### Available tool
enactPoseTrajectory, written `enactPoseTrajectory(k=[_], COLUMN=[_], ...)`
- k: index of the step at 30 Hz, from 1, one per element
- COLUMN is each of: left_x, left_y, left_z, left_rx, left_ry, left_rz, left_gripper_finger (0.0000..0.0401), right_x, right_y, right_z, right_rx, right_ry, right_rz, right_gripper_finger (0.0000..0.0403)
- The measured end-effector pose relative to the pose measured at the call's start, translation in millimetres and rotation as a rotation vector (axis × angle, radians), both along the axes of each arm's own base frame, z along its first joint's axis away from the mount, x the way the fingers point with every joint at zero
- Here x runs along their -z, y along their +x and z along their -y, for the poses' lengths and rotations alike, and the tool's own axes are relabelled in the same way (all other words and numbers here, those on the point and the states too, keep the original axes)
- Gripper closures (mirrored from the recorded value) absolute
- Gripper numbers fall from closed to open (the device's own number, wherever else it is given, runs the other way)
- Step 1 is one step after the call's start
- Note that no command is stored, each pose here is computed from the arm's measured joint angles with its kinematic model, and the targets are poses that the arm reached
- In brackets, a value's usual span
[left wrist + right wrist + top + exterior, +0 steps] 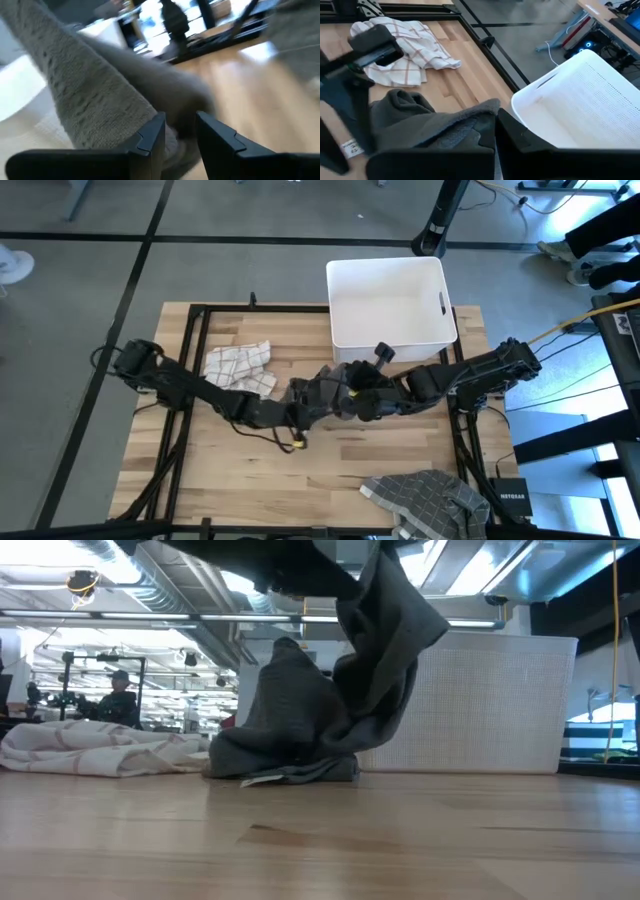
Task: Fold towel
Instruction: Fold the gray towel
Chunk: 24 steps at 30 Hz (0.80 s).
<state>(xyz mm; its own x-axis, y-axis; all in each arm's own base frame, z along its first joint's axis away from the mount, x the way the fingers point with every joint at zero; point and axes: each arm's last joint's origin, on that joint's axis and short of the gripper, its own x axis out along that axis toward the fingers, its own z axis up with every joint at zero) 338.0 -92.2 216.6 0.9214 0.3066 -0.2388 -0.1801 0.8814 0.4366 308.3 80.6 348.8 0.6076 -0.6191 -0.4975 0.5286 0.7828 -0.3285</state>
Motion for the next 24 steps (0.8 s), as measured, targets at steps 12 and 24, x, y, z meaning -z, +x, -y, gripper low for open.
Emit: enactPoseTrajectory(k=[12, 24], left_x=[9, 8], left_y=[4, 3], left_z=[-2, -11], left_rx=[-0.347, -0.498], left_ry=[0.269, 0.389], left_rz=[-0.07, -0.124], left_gripper_finger=[0.0301, 0.0301], right_x=[1, 2], right_y=[1, 4], right_z=[0, -1], right_rx=[0.0, 0.0], right_ry=[-0.001, 0.001], right_rz=[-0.002, 0.005], right_gripper_finger=[0.0398, 0.0398])
